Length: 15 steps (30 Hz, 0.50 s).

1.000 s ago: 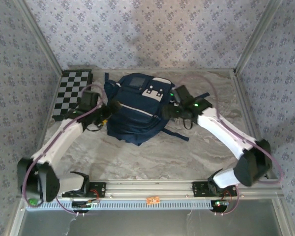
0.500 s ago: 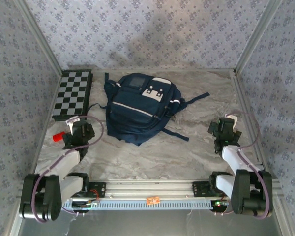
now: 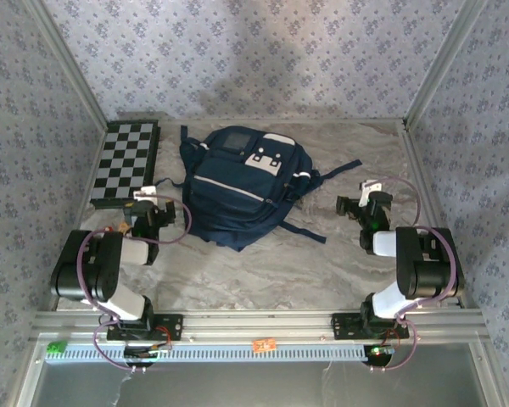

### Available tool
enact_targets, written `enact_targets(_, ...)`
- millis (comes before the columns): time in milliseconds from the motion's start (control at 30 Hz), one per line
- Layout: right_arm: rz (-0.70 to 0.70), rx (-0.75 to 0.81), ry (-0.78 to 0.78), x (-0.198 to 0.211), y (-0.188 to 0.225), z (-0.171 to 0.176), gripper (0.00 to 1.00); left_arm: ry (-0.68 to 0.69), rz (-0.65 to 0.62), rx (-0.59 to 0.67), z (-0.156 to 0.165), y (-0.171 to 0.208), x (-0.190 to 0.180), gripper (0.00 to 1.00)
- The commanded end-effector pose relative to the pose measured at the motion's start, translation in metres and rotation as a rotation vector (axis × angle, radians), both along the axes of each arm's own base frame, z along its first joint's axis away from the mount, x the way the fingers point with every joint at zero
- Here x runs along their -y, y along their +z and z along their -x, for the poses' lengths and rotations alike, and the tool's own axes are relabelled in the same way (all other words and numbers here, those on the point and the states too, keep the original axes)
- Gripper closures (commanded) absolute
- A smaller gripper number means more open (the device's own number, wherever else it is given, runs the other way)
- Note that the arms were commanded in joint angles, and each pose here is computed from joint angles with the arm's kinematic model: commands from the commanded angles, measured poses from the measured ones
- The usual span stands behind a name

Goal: Pack the student bag

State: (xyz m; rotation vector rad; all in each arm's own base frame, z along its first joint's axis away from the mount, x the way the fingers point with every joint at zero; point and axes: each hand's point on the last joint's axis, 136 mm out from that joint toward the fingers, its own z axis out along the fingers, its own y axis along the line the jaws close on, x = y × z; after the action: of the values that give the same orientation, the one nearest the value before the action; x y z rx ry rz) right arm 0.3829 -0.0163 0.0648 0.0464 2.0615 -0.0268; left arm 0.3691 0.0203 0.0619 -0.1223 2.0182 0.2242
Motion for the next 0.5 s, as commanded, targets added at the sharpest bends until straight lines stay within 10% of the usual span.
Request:
enact_targets(0, 0.029, 0.078, 0.017, -0.0006, 0.0188, -0.0089, 0.0, -0.012, 0.073, 0.089, -0.0256, 0.0287, -0.0077, 0.0)
enact_targets(467, 0.029, 0.081, 0.018, -0.0005, 0.0189, -0.0099, 0.0, -0.013, 0.08, 0.088, -0.0249, 0.0286, -0.0087, 0.0)
